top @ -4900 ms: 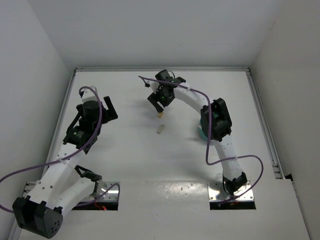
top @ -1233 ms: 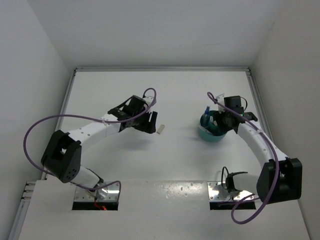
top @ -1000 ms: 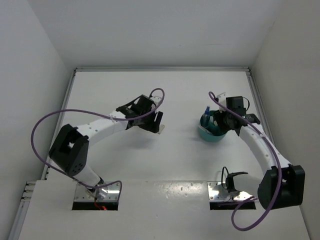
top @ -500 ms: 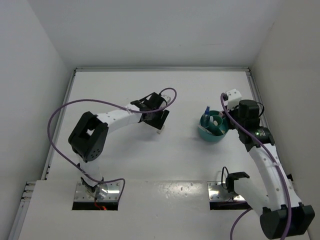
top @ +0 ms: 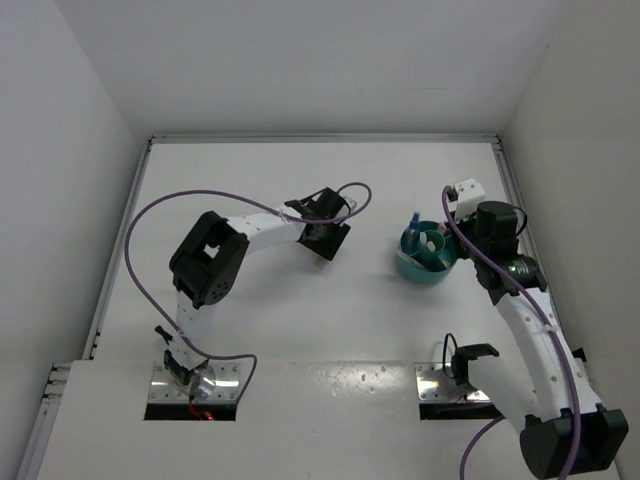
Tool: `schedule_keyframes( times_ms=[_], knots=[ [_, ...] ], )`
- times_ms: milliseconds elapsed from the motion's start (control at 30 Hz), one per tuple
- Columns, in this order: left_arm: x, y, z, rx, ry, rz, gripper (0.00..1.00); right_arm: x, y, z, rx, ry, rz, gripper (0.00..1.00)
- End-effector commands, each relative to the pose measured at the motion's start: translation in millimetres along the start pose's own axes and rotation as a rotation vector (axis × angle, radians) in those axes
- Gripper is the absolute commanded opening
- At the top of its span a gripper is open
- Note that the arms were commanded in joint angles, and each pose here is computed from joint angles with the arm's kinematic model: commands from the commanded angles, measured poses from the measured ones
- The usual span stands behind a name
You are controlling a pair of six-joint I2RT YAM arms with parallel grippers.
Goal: Sort the stationery into containers
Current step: Pick up the stationery from the center of the board, then place the stationery in the storage box.
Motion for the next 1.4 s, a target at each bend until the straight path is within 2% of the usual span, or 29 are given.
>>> schedule_keyframes(
  times_ms=[0, 133, 233, 267, 300, 367, 467, 500, 533, 600, 633, 667, 700, 733, 800, 833, 967, 1000, 1033, 1100, 1133, 1167, 1200, 1267, 1367],
  knots=[
    [2.9, 13.3, -7.3, -0.021, 0.003, -0.037, 0.58, 0.8, 10.3, -5.3, -0.029, -0.036, -0.062, 0.18],
    [-6.4, 3.0, -13.7, -0.034, 0.02, 0.009, 0.52, 4.8, 12.4, -6.9, -0.04, -0.048, -0.078, 0.18],
    [-7.0, 1.7, -14.6, -0.044, 0.04, 0.027, 0.37, 7.1, 13.8, -7.3, -0.04, -0.05, -0.089, 0.18],
    [-7.0, 1.9, -13.8, -0.035, 0.049, 0.025, 0.26, 7.1, 13.8, -6.9, -0.051, -0.05, -0.089, 0.18],
    [-5.4, 3.6, -11.8, -0.036, 0.065, 0.025, 0.21, 9.1, 15.0, -7.3, -0.052, -0.051, -0.098, 0.18],
    [4.5, 13.2, -15.0, -0.024, 0.07, -0.01, 0.1, 11.1, 17.7, -9.4, -0.054, -0.065, -0.114, 0.18],
    [57.4, 52.2, -31.4, 0.018, 0.016, -0.174, 0.03, 17.8, 24.6, -18.5, -0.09, -0.135, -0.172, 0.18],
    [93.8, 71.7, -50.5, 0.014, -0.038, -0.288, 0.01, 19.5, 27.1, -26.6, -0.114, -0.198, -0.197, 0.18],
    [113.6, 81.4, -64.7, 0.033, -0.088, -0.35, 0.0, 20.5, 29.7, -30.9, -0.135, -0.231, -0.211, 0.26],
    [156.2, 102.9, -109.3, 0.017, -0.255, -0.501, 0.0, 30.9, 36.8, -43.5, -0.173, -0.323, -0.275, 0.6],
    [179.4, 109.4, -121.4, 0.027, -0.313, -0.569, 0.0, 34.7, 39.4, -46.7, -0.18, -0.344, -0.294, 0.65],
    [187.3, 106.5, -141.4, 0.004, -0.383, -0.593, 0.0, 39.6, 41.2, -51.6, -0.221, -0.385, -0.316, 0.6],
    [190.7, 109.2, -150.1, 0.006, -0.42, -0.618, 0.0, 42.7, 40.5, -53.8, -0.243, -0.406, -0.333, 0.39],
    [206.9, 124.2, -159.8, 0.014, -0.479, -0.72, 0.0, 55.6, 49.1, -59.1, -0.277, -0.436, -0.404, 0.0],
    [211.6, 127.2, -175.0, 0.023, -0.558, -0.78, 0.0, 66.3, 52.2, -66.8, -0.342, -0.494, -0.434, 0.0],
    [224.7, 139.0, -187.8, 0.02, -0.626, -0.875, 0.0, 69.3, 52.3, -71.8, -0.364, -0.535, -0.443, 0.0],
    [220.5, 158.7, -222.3, 0.024, -0.775, -0.935, 0.0, 81.2, 58.8, -81.1, -0.402, -0.6, -0.502, 0.0],
    [234.3, 175.7, -230.5, 0.004, -0.818, -0.974, 0.0, 84.8, 59.6, -81.1, -0.418, -0.598, -0.519, 0.0],
    [205.6, 176.8, -245.5, -0.009, -0.826, -0.929, 0.0, 87.3, 59.1, -84.6, -0.439, -0.628, -0.525, 0.0],
    [203.6, 192.3, -259.2, 0.004, -0.849, -0.937, 0.0, 96.6, 58.2, -89.7, -0.475, -0.672, -0.551, 0.0],
    [193.9, 195.8, -263.1, 0.004, -0.847, -0.931, 0.0, 100.8, 57.5, -94.5, -0.494, -0.717, -0.559, 0.0],
    [166.0, 194.6, -269.7, 0.004, -0.836, -0.896, 0.0, 104.6, 59.4, -95.2, -0.503, -0.717, -0.579, 0.0],
    [169.3, 200.5, -278.9, -0.006, -0.856, -0.904, 0.0, 106.1, 60.3, -96.6, -0.51, -0.728, -0.588, 0.0],
    [135.4, 198.2, -284.6, 0.002, -0.826, -0.854, 0.0, 107.1, 59.3, -96.5, -0.514, -0.728, -0.598, 0.0],
    [117.6, 197.7, -289.3, 0.007, -0.788, -0.851, 0.0, 104.7, 56.6, -96.0, -0.502, -0.73, -0.586, 0.0]
  ],
)
Point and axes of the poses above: each gripper's point midway between its finger pads, its own x axis back along the fingers, its own z axis along the line the jaws close on, y = z × x, the point moved 4 cm from there along x, back along the fingers, and after that the axes turned 3 degrees about -x, right-handed, at the moved point
